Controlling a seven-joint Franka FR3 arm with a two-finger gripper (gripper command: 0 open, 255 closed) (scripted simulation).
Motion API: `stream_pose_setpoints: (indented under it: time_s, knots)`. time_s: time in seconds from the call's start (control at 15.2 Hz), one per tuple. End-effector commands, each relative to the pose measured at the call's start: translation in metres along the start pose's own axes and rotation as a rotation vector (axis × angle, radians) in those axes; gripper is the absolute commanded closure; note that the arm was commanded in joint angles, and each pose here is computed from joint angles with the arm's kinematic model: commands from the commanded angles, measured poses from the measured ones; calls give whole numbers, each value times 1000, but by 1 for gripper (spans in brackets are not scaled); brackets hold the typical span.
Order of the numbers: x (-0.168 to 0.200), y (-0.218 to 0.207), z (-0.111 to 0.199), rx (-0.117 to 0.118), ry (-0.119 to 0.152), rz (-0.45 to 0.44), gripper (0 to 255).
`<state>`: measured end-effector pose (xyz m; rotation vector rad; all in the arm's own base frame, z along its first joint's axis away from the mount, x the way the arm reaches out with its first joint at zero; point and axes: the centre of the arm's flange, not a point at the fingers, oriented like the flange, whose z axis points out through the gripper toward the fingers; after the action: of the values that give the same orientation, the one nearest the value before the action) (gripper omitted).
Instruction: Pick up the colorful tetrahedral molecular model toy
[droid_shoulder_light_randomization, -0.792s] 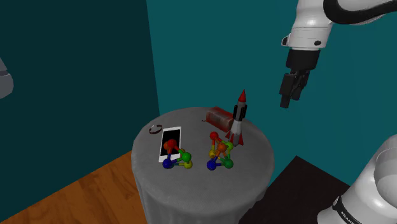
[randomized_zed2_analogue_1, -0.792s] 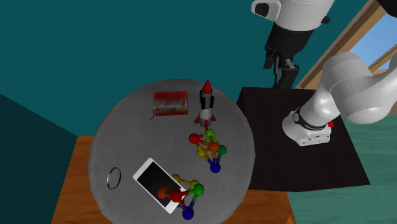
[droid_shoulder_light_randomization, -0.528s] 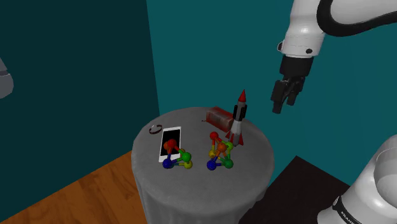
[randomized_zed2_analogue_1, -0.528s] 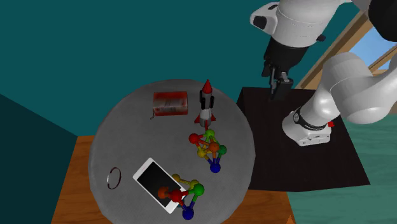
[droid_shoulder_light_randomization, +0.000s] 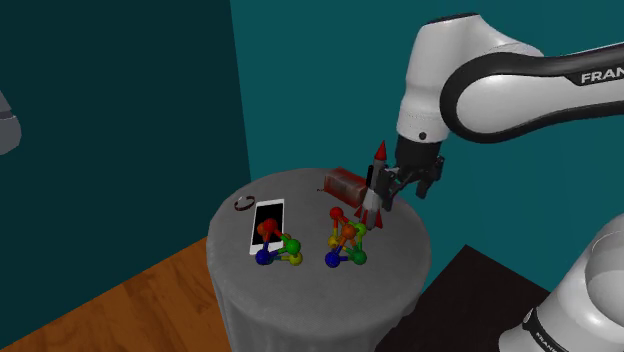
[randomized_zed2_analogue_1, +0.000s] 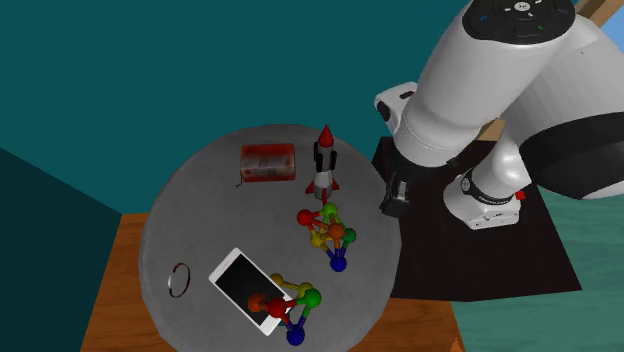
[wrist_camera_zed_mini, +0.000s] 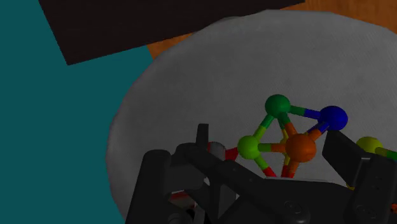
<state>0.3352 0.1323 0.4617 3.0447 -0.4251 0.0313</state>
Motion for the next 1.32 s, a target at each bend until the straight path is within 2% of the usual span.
stream_pose_setpoints:
  time_s: [0.0,0.66,1.25]
  knots:
    - [5,-21,15,-17,26,71,0]
    - [55,-106,105,-110,136,389,0]
    - [54,-109,145,-110,136,389,0]
